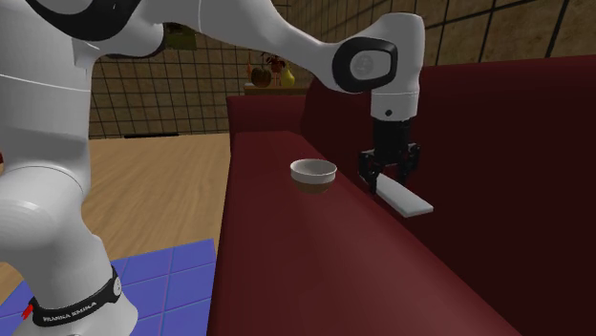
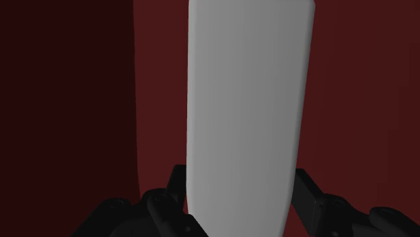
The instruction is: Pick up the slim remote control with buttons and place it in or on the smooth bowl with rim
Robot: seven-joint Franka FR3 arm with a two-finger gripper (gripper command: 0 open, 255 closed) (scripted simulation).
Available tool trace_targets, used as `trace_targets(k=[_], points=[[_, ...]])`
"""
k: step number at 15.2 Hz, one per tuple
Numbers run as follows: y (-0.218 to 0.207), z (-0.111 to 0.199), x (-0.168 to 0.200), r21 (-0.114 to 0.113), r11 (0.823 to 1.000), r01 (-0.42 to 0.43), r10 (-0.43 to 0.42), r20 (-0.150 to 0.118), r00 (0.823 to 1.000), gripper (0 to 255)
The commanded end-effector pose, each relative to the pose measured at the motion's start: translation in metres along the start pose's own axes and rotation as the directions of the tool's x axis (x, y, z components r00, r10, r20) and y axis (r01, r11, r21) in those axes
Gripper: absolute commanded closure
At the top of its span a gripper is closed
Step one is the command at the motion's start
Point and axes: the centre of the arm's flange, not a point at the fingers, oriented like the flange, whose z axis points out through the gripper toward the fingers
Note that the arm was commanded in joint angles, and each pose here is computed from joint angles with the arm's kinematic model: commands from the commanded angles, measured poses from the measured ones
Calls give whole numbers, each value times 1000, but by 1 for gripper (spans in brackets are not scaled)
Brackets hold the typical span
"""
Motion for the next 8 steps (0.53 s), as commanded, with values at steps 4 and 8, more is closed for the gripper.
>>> trace_targets(k=[4,8], points=[[1,-27,1,0,1000,0,0,0,1000,255],[2,-45,1,0,1000,0,0,0,1000,255]])
